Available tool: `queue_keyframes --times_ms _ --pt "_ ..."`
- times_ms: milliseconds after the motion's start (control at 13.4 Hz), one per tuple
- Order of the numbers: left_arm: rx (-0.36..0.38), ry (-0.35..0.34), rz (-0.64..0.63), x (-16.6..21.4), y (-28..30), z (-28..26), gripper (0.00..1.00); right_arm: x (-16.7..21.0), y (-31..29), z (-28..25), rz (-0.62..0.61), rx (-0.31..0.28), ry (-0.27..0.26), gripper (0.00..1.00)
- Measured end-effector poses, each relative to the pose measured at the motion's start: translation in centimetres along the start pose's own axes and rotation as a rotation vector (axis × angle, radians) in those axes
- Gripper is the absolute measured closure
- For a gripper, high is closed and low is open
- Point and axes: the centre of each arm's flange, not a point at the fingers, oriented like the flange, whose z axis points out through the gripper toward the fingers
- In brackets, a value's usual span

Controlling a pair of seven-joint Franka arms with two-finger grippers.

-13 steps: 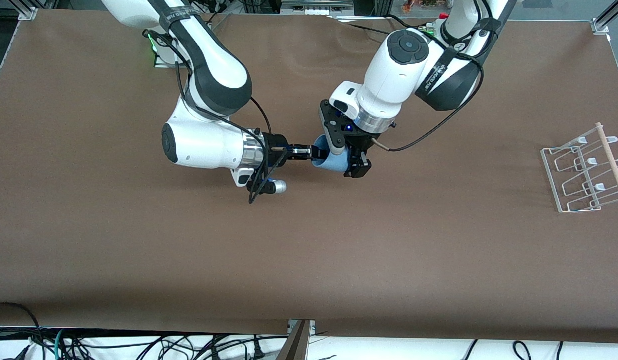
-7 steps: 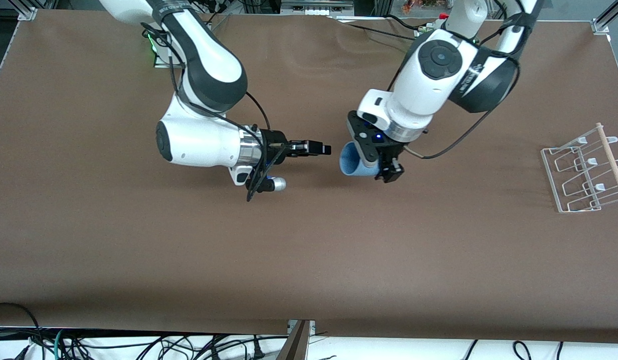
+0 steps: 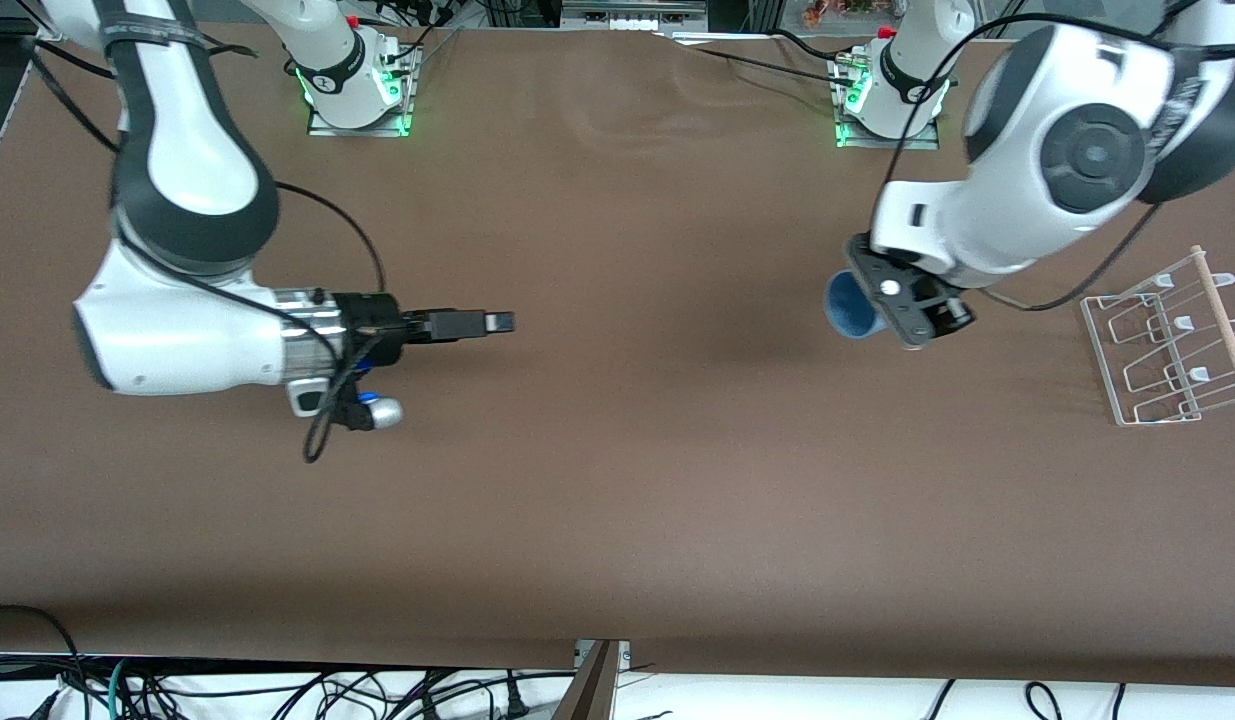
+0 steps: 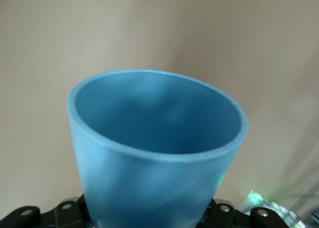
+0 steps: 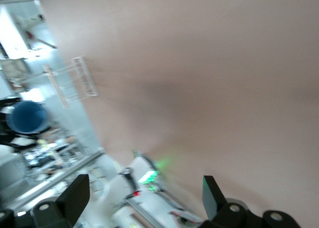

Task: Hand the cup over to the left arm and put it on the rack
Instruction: 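Move the cup to the rack while the right gripper retracts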

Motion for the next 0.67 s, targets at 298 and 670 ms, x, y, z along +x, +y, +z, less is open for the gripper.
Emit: queue_keyframes --times_ms 298,670 --pt "-0.054 -0.168 -0.207 -11.1 -8.5 2.1 0.28 0.0 1.5 -2.1 -0.118 -0.392 0.110 0.00" --pt "-0.028 -0.444 -0.362 -21.5 -16.6 7.1 0.28 -3.1 1.6 -8.8 -0.172 -0.670 0.203 0.00"
